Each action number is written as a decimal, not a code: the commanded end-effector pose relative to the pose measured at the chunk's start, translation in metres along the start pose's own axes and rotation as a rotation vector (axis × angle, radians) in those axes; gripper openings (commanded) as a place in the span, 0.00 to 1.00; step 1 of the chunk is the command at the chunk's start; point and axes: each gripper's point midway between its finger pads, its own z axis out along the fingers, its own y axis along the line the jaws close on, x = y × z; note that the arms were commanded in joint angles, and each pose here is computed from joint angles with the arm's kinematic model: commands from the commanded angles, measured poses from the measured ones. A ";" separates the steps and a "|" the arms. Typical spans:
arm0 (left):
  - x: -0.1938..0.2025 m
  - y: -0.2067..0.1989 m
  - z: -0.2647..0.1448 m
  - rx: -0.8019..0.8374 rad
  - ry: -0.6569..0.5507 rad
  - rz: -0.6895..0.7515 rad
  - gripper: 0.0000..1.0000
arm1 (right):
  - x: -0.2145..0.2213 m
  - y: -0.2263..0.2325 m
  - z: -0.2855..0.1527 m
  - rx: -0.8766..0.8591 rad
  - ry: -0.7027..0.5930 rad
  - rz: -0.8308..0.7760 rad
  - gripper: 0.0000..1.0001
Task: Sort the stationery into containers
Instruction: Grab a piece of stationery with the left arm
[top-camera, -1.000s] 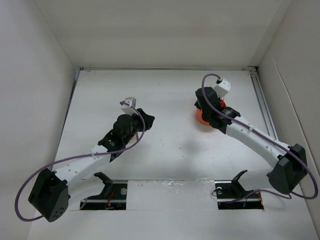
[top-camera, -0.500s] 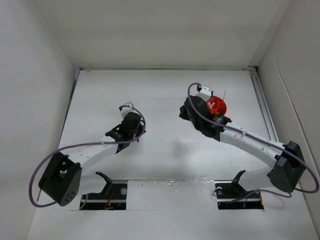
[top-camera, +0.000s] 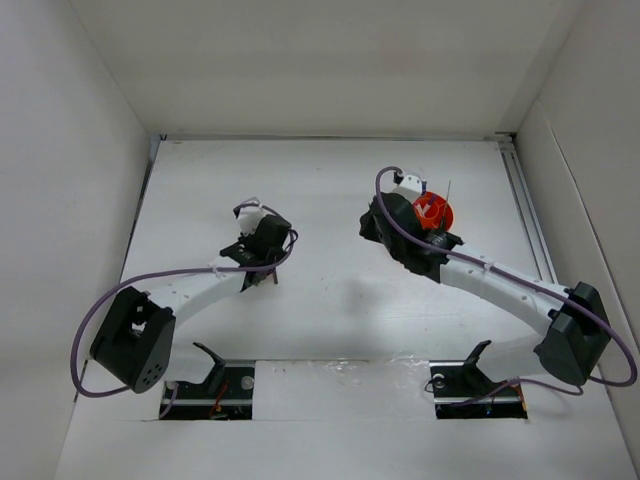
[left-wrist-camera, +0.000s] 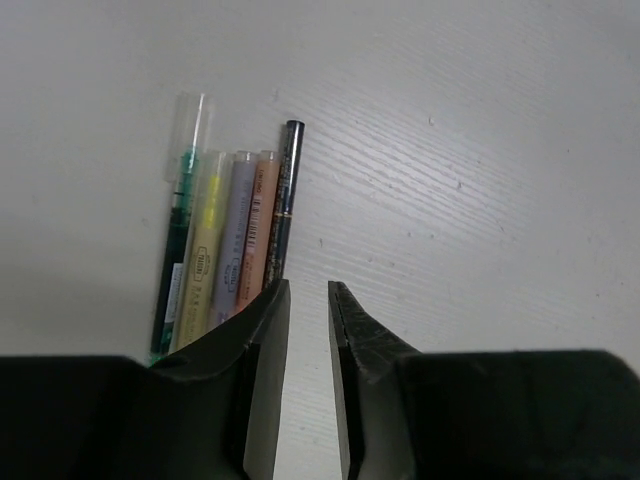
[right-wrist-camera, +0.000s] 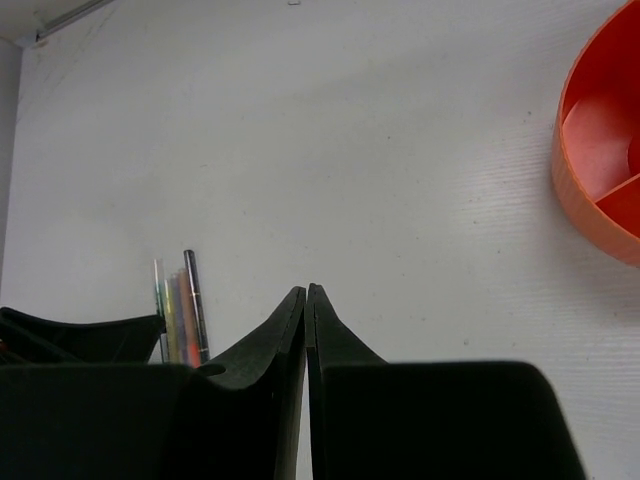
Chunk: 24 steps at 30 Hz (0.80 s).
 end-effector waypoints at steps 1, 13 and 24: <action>-0.021 0.004 -0.002 -0.052 -0.067 -0.053 0.21 | -0.015 0.006 -0.002 -0.033 -0.039 0.026 0.10; -0.009 -0.002 0.023 -0.088 -0.010 0.011 0.07 | -0.013 0.001 0.001 -0.033 -0.022 0.028 0.13; 0.008 0.002 0.039 -0.115 0.049 0.073 0.11 | -0.013 -0.001 0.007 -0.021 -0.021 0.019 0.14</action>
